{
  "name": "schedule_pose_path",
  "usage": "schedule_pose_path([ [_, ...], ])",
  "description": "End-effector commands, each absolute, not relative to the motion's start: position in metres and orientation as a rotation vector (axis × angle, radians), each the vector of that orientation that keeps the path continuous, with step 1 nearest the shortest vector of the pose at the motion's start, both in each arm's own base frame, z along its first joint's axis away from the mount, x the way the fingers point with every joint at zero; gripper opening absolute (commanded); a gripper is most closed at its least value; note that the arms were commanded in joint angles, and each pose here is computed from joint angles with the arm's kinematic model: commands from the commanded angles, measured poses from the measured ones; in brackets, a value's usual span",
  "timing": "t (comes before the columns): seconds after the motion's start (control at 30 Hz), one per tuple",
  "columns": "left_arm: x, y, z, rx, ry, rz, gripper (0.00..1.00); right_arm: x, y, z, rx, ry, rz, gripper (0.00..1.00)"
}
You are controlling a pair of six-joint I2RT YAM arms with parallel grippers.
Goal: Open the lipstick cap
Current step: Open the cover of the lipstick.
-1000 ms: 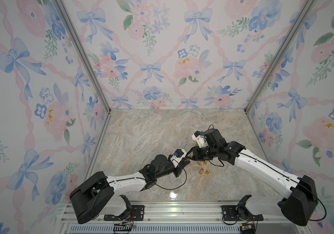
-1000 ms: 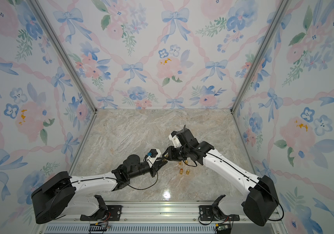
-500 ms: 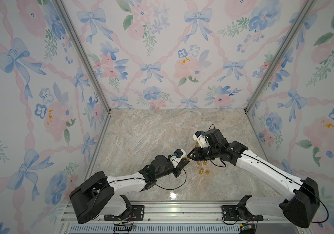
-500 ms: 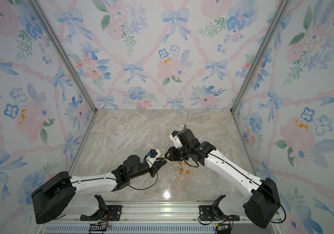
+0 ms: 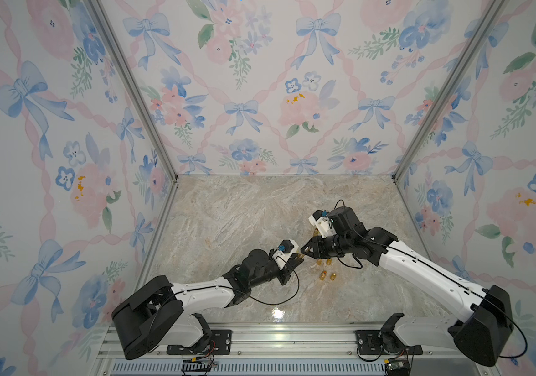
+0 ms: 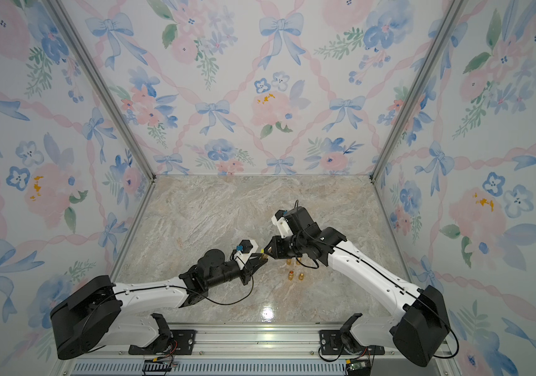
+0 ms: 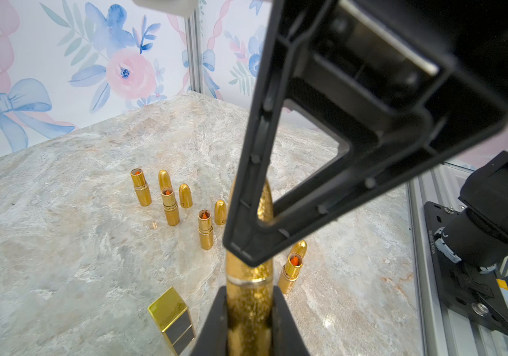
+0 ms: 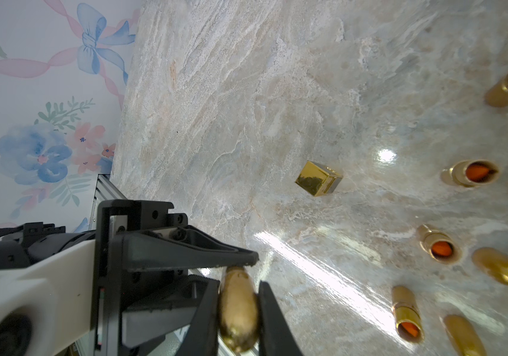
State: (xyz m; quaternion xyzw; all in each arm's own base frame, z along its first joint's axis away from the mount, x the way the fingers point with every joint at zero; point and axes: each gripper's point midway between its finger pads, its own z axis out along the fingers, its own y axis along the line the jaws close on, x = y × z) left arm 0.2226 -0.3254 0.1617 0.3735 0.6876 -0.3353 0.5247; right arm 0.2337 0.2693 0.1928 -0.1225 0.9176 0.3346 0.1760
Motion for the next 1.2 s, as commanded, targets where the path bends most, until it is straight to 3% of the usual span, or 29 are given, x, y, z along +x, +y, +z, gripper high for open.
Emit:
schedule_pose_path([
  [0.0, 0.219, -0.322, 0.157, 0.876, 1.663, -0.812, 0.00, 0.236, 0.265, 0.205, -0.383, 2.569, 0.894, 0.19],
  [0.57, 0.206, -0.307, 0.130, 0.905, 1.741, -0.799, 0.00, 0.232, 0.245, 0.248, -0.363, 2.502, 0.878, 0.20],
  [1.17, 0.192, -0.309, 0.142, 0.912, 1.707, -0.858, 0.00, 0.186, 0.155, 0.138, -0.159, 2.752, 0.361, 0.20],
])
